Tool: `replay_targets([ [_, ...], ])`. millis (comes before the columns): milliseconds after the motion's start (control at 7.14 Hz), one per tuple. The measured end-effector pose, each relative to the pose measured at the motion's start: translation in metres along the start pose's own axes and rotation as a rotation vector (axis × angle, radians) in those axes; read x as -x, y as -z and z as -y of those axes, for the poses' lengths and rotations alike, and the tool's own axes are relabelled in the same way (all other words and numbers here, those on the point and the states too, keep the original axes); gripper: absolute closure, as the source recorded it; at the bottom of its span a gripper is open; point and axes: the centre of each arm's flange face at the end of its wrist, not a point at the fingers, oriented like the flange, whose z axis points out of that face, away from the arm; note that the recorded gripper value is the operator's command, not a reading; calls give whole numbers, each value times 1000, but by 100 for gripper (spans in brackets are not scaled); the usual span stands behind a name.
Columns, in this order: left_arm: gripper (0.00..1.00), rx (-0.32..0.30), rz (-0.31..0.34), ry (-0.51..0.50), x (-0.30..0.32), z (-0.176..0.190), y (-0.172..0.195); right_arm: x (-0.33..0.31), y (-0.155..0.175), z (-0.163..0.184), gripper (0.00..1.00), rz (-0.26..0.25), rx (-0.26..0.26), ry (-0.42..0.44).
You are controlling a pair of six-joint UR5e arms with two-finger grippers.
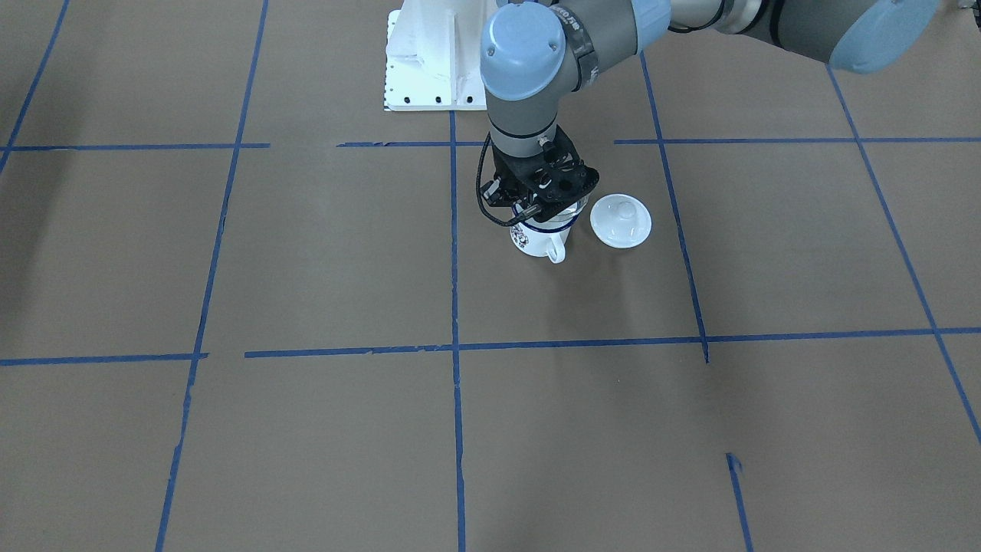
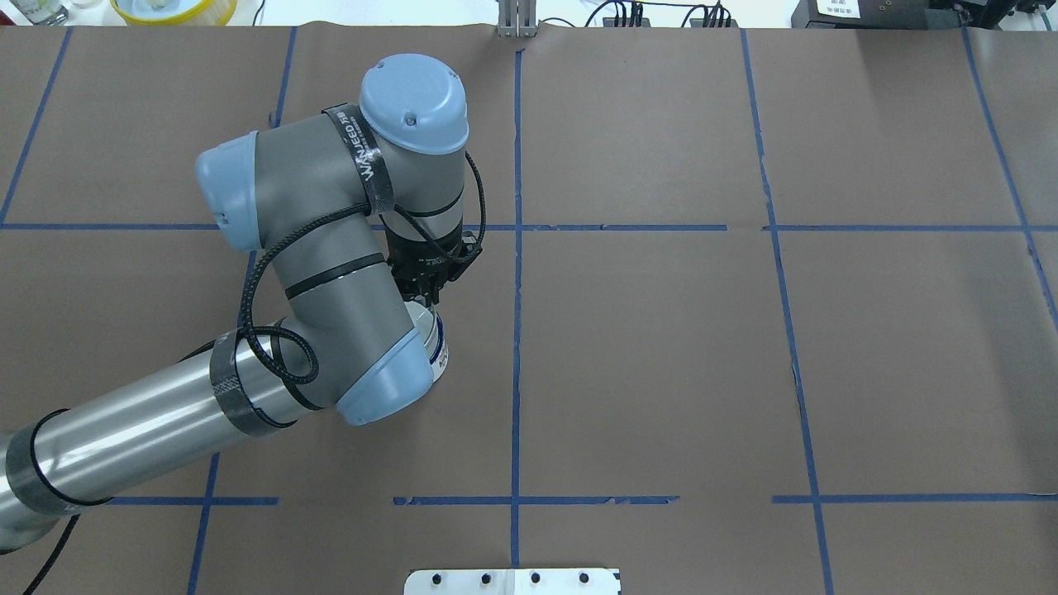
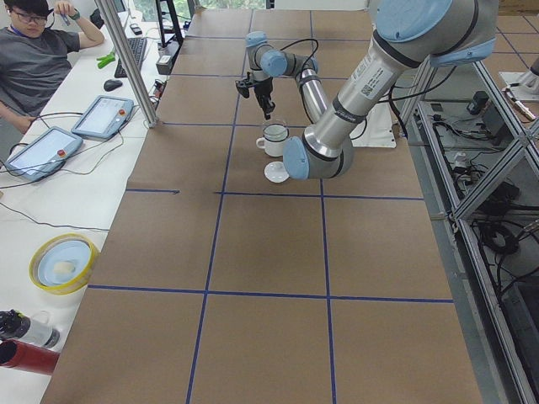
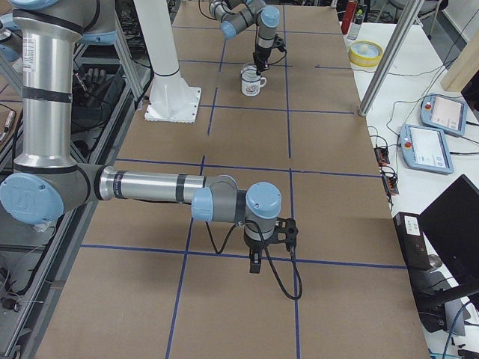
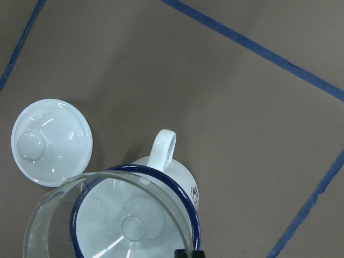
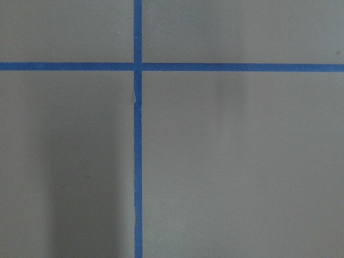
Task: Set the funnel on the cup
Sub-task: 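Lower the funnel into the mug opening with the left gripper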
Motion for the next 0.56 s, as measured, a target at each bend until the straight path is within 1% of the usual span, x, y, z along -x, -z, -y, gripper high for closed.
replay_targets([
  [420,100,-1,0,-5,0,3,-5,0,0,0,0,0,0,0],
  [560,95,-2,-4,-7,0,3,-7,0,0,0,0,0,0,0],
])
